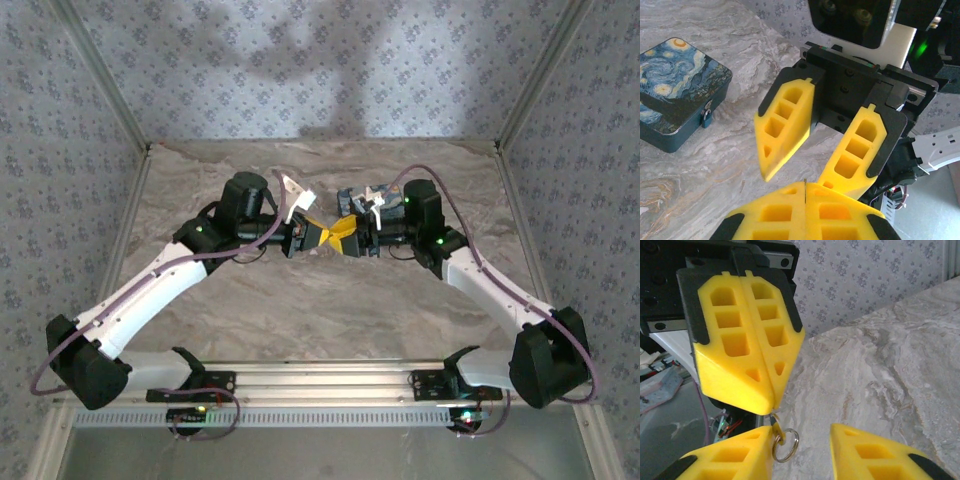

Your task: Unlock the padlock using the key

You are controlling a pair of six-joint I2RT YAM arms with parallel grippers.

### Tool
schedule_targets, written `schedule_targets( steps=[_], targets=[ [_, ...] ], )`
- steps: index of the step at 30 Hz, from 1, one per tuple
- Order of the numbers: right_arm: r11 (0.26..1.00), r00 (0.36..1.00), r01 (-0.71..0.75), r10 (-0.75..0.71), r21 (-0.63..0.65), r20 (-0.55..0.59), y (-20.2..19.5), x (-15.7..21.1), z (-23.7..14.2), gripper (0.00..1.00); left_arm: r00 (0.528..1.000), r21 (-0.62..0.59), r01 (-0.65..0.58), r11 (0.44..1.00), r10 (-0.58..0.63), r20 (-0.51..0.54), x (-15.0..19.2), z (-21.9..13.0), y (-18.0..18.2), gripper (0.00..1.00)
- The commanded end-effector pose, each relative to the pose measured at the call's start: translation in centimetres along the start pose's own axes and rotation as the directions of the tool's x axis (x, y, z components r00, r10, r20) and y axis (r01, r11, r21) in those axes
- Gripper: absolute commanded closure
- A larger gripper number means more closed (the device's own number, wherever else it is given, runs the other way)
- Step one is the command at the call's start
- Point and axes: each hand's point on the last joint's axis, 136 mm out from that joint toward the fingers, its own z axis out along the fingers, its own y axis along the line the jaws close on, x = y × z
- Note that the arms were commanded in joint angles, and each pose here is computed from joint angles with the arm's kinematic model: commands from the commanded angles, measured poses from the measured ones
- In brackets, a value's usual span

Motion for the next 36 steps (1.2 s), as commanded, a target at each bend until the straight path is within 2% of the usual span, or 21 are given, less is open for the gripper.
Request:
schedule_targets(
  steps=[1, 10, 16, 17, 19, 20, 24, 26, 29, 32, 36],
  targets=[
    [1.0, 0.999, 0.03, -0.03, 0.001, 0.016, 0.2, -1.4, -0.1, 0.71, 0.999, 0.036, -0.045, 0.998, 0.044, 0.027, -1.1, -0.9, -1.3, 1.0],
    [1.0, 1.0, 0.025, -0.025, 0.005, -0.001, 0.3, -1.0, -0.1, 1.0, 0.999, 0.029, -0.048, 0.998, 0.048, 0.02, -1.1, -0.9, -1.1, 1.0],
    [0.999, 1.0, 0.003, -0.002, 0.053, -0.012, -0.2, -0.2, -0.4, 1.0, 0.999, 0.014, -0.033, 0.999, 0.033, 0.036, -1.8, -1.3, -0.6, 0.96],
    [0.998, 1.0, -0.002, 0.003, 0.063, -0.012, -0.4, -0.1, -0.5, 1.0, 0.999, 0.012, -0.027, 1.0, 0.027, 0.04, -1.9, -1.3, -0.5, 0.88],
    [0.995, 1.0, -0.021, 0.023, 0.093, -0.021, -0.8, 0.3, -0.6, 1.0, 0.998, -0.002, -0.014, 1.0, 0.014, 0.054, -2.3, -1.6, -0.1, 0.65],
    [0.993, 0.999, -0.03, 0.033, 0.113, -0.027, -1.1, 0.6, -0.6, 1.0, 0.998, -0.016, -0.003, 1.0, 0.004, 0.061, -2.5, -1.7, 0.2, 0.57],
    [0.969, 0.995, -0.077, 0.089, 0.234, -0.044, -2.8, 2.1, -1.6, 1.0, 0.995, -0.088, 0.041, 0.995, -0.033, 0.093, -3.0, -2.0, 1.9, 0.44],
    [0.938, 0.991, -0.111, 0.131, 0.33, -0.038, -4.2, 3.0, -2.7, 1.0, 0.994, -0.143, 0.065, 0.988, -0.051, 0.1, -2.8, -1.9, 3.1, 0.4],
    [0.85, 0.98, -0.171, 0.198, 0.499, -0.001, -6.5, 4.0, -5.3, 1.0, 0.991, -0.192, 0.114, 0.975, -0.098, 0.094, -2.0, -0.8, 5.0, 0.38],
    [0.72, 0.964, -0.237, 0.26, 0.653, 0.064, -8.4, 5.1, -8.7, 1.0, 0.985, -0.199, 0.169, 0.965, -0.159, 0.067, -1.0, 1.3, 6.6, 0.38],
    [0.53, 0.934, -0.294, 0.336, 0.795, 0.122, -9.6, 7.2, -12.9, 1.0, 0.977, -0.206, 0.21, 0.956, -0.21, 0.02, -0.1, 4.7, 8.4, 0.38]
  ],
)
